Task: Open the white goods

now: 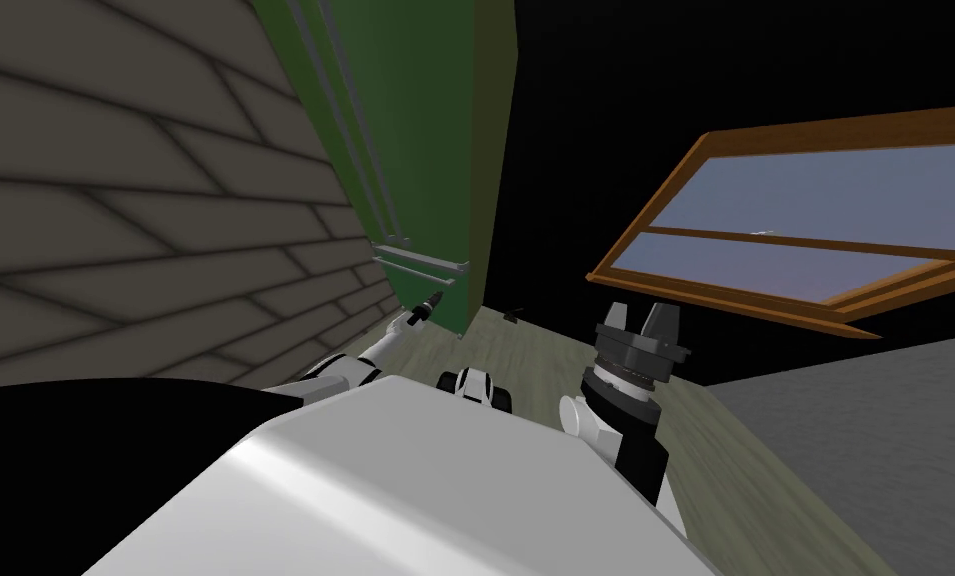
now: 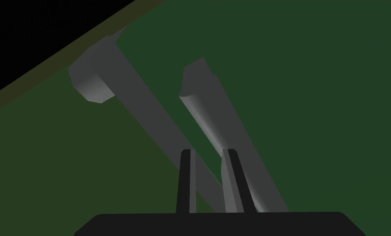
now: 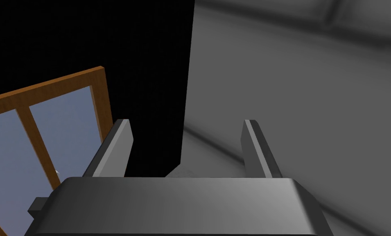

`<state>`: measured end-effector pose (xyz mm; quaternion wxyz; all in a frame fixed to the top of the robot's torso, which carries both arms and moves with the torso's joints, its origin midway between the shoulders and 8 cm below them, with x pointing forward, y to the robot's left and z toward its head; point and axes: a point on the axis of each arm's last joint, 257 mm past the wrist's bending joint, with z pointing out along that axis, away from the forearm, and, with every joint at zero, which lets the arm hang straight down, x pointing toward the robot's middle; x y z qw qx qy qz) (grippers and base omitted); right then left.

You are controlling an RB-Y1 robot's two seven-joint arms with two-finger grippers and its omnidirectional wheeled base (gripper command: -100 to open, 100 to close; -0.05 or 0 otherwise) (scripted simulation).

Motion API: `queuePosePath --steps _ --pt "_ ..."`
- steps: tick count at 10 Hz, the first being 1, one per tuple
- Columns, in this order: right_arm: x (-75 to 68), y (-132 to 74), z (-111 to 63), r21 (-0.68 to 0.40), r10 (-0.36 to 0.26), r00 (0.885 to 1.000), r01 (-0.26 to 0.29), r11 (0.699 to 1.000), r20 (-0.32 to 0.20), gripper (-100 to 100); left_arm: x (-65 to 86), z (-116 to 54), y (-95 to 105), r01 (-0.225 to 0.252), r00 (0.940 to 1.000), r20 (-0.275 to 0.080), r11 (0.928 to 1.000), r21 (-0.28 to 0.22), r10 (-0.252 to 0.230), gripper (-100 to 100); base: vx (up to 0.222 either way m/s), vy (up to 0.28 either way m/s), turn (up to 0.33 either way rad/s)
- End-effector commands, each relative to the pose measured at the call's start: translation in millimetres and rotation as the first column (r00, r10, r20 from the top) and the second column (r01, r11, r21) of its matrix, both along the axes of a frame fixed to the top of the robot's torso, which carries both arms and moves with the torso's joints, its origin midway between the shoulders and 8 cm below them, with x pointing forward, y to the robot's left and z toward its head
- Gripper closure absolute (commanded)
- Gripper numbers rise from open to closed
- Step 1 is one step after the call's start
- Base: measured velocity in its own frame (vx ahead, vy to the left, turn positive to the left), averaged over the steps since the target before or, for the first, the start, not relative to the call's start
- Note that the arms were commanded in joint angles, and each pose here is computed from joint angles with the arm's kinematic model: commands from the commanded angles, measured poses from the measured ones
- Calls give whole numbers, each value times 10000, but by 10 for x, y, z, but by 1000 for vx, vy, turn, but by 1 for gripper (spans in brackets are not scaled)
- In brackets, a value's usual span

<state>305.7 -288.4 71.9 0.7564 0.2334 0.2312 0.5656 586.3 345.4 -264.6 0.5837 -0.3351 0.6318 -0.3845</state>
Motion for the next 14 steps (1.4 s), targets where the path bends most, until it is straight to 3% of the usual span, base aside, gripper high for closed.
queuePosePath --steps 1,6,7,9,10,11,12,13,14 --pt "-1 0 0 0 -1 10000 1 10000 0 0 79 60 62 -148 9999 -81 9999 49 149 -100 157 -8 -42" --pt "-1 0 0 0 -1 10000 1 10000 0 0 85 107 19 60 9999 -91 9999 81 -60 -100 124 -30 57" --pt "0 0 1 0 0 10000 0 10000 2 0 96 86 63 -110 9999 -89 9999 61 111 100 -75 31 -172" --pt "1 0 1 -1 2 10000 -2 10000 2 0 109 116 65 -123 9999 -40 9999 43 124 100 -102 46 -101" --pt "0 0 0 0 1 10000 -1 10000 1 0 63 72 437 -727 9972 -134 9972 157 729 100 -125 33 -345" --pt "1 1 1 0 3 10000 -3 10000 4 0 24 57 687 -1071 9940 -170 9938 313 1076 100 -230 37 -455" --pt "1 1 1 1 4 10000 -4 10000 5 0 5 76 828 -1363 9905 -136 9904 221 1367 100 -170 16 -310" --pt "1 0 1 0 2 10000 -2 10000 2 0 5 76 828 -1363 9905 -136 9904 221 1367 100 -63 9 -106" --pt "0 0 0 -1 0 10000 0 10000 0 0 -66 55 1138 -1844 9825 -191 9823 325 1850 100 -95 18 -652"
